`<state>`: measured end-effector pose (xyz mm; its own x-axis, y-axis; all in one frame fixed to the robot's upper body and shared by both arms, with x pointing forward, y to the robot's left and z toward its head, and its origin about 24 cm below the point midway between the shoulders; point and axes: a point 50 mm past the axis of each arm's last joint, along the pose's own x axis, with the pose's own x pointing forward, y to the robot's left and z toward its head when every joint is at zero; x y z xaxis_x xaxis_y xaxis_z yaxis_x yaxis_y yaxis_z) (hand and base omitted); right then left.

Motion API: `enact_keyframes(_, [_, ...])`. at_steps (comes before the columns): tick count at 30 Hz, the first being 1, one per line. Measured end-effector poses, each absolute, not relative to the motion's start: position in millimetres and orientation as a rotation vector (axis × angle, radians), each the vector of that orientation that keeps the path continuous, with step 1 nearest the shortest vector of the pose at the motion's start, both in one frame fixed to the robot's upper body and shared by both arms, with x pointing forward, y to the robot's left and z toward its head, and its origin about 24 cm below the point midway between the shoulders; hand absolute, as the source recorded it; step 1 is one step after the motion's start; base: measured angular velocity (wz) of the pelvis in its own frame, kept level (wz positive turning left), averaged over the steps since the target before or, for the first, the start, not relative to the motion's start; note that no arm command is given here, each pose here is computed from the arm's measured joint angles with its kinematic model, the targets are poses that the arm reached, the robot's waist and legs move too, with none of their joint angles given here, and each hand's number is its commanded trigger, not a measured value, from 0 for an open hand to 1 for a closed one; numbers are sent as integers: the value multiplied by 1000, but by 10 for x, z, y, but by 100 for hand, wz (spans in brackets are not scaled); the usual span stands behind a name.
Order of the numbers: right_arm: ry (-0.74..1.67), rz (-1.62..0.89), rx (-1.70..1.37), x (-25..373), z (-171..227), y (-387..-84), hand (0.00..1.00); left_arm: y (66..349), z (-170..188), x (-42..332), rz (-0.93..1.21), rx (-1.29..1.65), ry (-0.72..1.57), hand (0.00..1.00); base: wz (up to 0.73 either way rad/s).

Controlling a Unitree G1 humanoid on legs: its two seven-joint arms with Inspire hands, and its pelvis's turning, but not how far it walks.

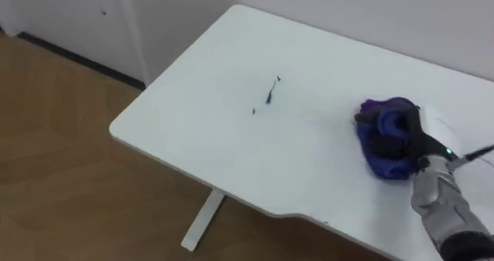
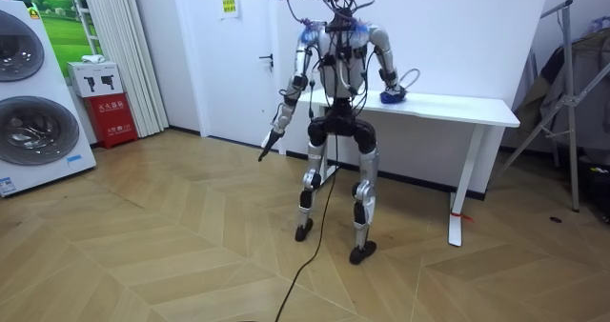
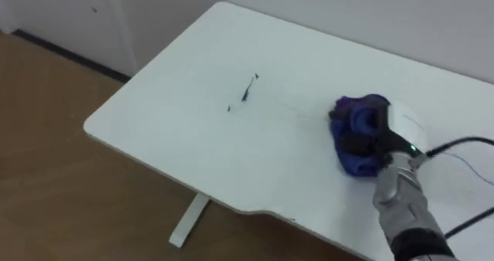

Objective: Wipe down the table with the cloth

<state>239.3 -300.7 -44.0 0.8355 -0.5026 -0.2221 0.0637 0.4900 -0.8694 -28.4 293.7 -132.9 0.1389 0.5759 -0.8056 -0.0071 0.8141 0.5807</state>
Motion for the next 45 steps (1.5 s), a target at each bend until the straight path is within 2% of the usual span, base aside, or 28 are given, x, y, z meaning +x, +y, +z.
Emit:
enact_keyframes(4, [553,-450,-981,2112,-524,-3212,100,3054,-1278,-34,444,541,1272,0,-41])
enact_keyframes(9, [556,-422,-1033,2300,-491,-3075,100,3038,-1279,467,436,555,1112,0,-70])
enact_keyframes(12, [462,-305,-1143,2702,-333,-2736,100,3053,-1279,718,426,554,1075,0,-45])
enact_keyframes(14, [306,-175,-1194,3073,-99,-2375,100,3068,-1257,883,406,571,1051,0,3])
enact_keyframes(16, [192,-122,-1226,3308,142,-2211,100,3091,-1223,1016,396,585,1027,0,27])
enact_keyframes(18, [129,-112,-1231,3436,308,-2163,100,3067,-1245,984,409,543,1036,0,32])
enact_keyframes(21, [206,-110,-1237,3334,205,-2354,100,3027,-1349,581,404,498,1151,0,37])
enact_keyframes(23, [305,-194,-1179,3180,115,-2668,100,3053,-1376,235,423,498,1253,0,45])
enact_keyframes(24, [327,-218,-1174,3131,100,-2764,100,3061,-1377,185,426,499,1270,0,60])
enact_keyframes(26, [445,-345,-1103,2830,-5,-3189,100,3093,-1369,60,452,480,1303,0,62])
enact_keyframes(31, [544,-530,-958,2379,-62,-3694,100,3150,-1339,-99,519,453,1330,0,2])
enact_keyframes(35, [584,-598,-892,2090,-160,-3842,100,3147,-1319,-301,575,444,1362,0,-23])
enact_keyframes(38, [622,-652,-851,1908,-233,-3906,100,3218,-1273,-285,632,454,1337,0,-33])
enact_keyframes(45, [777,-752,-773,1372,-448,-4044,100,3236,-1257,-230,612,486,1314,0,1])
